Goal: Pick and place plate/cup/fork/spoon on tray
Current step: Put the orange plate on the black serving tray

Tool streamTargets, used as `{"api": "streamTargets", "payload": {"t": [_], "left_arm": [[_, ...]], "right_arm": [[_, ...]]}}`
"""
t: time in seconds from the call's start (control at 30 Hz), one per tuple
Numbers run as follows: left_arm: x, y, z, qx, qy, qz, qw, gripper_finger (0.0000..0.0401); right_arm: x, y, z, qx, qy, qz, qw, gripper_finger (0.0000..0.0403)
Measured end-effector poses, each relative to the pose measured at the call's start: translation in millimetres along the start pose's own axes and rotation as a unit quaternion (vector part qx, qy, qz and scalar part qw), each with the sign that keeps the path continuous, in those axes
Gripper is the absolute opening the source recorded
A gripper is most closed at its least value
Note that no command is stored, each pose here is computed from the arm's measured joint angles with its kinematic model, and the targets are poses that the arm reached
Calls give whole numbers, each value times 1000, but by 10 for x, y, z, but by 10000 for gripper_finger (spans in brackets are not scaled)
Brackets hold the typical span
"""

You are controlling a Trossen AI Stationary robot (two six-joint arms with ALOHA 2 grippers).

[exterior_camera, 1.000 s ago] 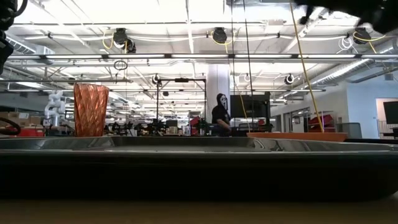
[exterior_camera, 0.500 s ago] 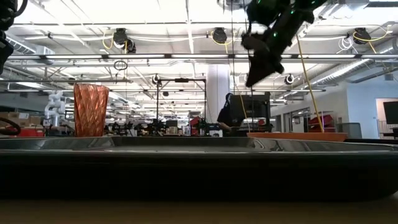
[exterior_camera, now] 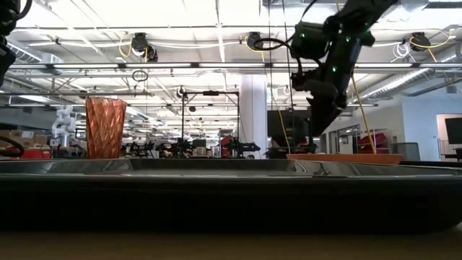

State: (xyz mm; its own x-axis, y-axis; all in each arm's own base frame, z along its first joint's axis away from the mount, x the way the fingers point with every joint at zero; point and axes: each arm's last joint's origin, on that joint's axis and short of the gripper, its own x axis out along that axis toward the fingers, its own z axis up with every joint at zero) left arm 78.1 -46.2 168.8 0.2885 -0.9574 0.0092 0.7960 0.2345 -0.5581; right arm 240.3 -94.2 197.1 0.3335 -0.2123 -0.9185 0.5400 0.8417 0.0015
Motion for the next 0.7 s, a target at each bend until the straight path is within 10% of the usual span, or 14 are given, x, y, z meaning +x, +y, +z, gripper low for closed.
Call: {"api": "streamTargets", "payload": {"t": [0.47, 0.7], "left_arm": [[0, 0, 0, 0, 0, 0, 1000, 33], [0, 1, -1, 0, 0, 0, 1000, 33]], "right_arm": [[380, -46, -397, -4, -8, 0, 1000, 198], [366, -48, -428, -37, -6, -36, 999, 81]]}}
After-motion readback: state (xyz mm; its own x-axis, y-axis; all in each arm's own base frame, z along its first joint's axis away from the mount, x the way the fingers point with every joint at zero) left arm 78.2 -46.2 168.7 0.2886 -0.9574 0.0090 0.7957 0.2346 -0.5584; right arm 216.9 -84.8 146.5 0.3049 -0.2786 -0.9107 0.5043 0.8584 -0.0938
